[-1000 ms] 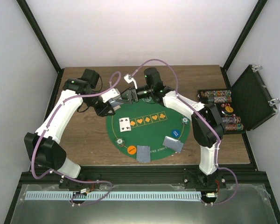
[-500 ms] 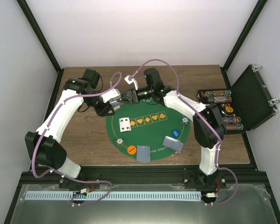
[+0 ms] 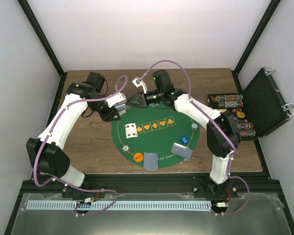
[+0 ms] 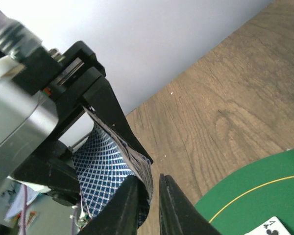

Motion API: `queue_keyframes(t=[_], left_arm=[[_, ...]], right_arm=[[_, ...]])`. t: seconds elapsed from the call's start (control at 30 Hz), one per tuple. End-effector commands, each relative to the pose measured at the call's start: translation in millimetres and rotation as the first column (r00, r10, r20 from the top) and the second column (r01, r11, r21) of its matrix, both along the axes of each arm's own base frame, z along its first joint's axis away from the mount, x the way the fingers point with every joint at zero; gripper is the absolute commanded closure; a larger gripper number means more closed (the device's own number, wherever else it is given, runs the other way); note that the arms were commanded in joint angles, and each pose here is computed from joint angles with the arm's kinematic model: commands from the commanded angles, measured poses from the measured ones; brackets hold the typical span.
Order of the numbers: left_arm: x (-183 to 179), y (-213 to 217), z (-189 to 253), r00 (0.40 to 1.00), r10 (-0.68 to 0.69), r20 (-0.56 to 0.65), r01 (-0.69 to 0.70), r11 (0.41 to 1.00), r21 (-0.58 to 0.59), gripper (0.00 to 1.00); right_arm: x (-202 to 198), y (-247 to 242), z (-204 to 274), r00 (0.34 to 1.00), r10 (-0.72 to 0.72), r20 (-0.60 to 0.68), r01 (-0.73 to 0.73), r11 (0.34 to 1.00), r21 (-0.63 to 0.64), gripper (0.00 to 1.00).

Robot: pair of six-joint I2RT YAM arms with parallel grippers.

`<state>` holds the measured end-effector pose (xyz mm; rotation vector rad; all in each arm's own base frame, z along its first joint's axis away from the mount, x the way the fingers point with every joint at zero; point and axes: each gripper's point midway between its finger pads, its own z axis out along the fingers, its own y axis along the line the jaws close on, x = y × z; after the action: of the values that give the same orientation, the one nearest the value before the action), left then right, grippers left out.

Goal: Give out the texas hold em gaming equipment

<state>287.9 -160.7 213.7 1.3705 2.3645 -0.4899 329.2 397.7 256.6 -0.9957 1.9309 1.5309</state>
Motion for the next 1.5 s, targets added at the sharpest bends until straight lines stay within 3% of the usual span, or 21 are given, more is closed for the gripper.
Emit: queue_keyframes(t=[0.0,0.1,0.5,0.83,1.0,1.1,1.3,1.47], left_arm=[[0,-3,3,1.0,-0.009,0.011,0.009,1.0,-0.015,0.59],[0,-3,2,1.0,-0.008,0.011,0.008,1.0,-0.013,0.59],[5,3,-2,1.0,0.014,0.02,-0.014,1.0,0.011,0.59],[22,23,1,0.99,0.137,0.028,-0.137,0.991,-0.008,0.6],[31,39,5,0.978,0.206,0.045,-0.205,0.979,-0.017,0.59],[33,43,7,0.974,0.221,0.057,-0.221,0.975,-0.015,0.59],[32,44,8,0.973,0.223,0.062,-0.222,0.975,-0.019,0.59],[31,45,9,0.972,0.227,0.066,-0.226,0.974,-0.021,0.59]], right_arm=[[6,-8,26,0.999,-0.016,0.048,0.015,1.0,0.023,0.91],[5,-11,28,0.999,-0.007,0.043,0.005,1.0,0.031,0.99],[13,-35,41,0.993,-0.067,0.097,0.066,0.998,0.008,0.99],[24,-79,69,0.939,-0.213,0.269,0.234,0.971,-0.048,0.99],[42,-104,63,0.857,-0.312,0.411,0.398,0.906,-0.142,0.99],[55,-119,35,0.777,-0.321,0.542,0.514,0.821,-0.25,0.99],[67,-108,-28,0.59,-0.015,0.807,0.613,0.66,-0.436,0.99],[71,-83,-70,0.467,0.21,0.859,0.637,0.593,-0.492,0.99]])
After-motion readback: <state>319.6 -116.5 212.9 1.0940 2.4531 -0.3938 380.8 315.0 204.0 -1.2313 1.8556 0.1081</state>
